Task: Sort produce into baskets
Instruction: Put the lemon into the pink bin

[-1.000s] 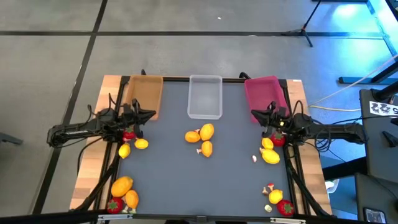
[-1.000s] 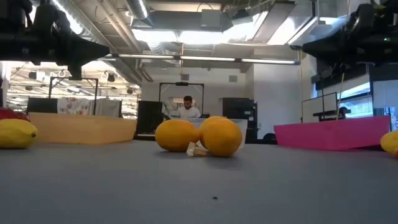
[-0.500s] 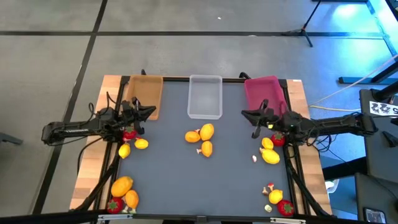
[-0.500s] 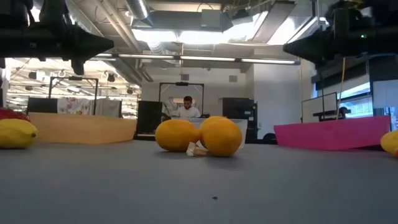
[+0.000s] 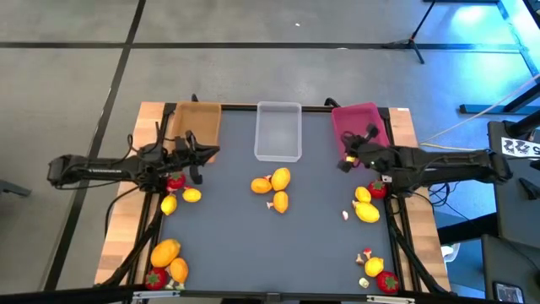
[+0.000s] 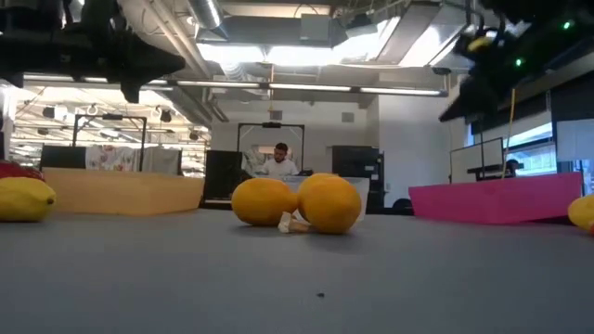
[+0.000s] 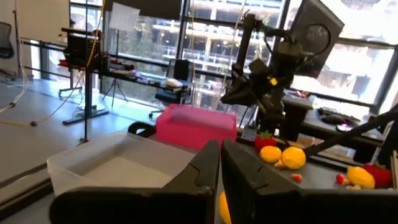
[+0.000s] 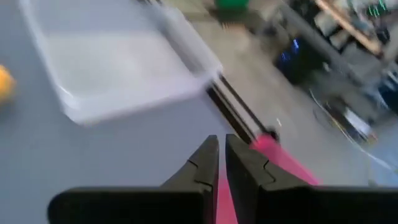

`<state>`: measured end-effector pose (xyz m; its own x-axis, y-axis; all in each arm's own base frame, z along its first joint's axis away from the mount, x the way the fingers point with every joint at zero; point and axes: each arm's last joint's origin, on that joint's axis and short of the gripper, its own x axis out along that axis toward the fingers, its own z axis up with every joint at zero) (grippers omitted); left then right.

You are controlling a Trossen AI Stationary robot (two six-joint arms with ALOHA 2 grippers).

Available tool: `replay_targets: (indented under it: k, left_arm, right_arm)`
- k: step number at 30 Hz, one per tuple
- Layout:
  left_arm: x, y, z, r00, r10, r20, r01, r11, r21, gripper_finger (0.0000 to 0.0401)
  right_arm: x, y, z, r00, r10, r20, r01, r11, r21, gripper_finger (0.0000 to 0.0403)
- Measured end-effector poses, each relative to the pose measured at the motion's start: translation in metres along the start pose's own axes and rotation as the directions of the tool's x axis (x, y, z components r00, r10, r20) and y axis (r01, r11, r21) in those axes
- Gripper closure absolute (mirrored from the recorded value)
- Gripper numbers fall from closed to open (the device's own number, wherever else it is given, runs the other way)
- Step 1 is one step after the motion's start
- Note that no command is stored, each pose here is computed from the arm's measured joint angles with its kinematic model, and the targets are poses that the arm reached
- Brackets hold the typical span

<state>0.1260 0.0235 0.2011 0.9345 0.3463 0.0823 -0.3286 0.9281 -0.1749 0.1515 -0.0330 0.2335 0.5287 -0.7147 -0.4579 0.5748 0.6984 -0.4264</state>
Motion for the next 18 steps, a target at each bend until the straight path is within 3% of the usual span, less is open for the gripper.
replay_targets:
  k: [10, 18]
  left_arm:
    - [0.009, -0.002, -0.004, 1.0, -0.006, -0.027, 0.005, 1.0, -0.012, 0.0386]
    - [0.01, -0.003, -0.005, 0.999, -0.008, -0.034, 0.008, 1.0, -0.001, 0.0386]
  right_arm:
    - [0.031, -0.029, -0.02, 0.968, 0.028, -0.248, 0.022, 0.98, 0.199, 0.0372]
    - [0.056, -0.034, -0.038, 0.876, 0.265, -0.404, -0.129, 0.934, 0.332, 0.0372]
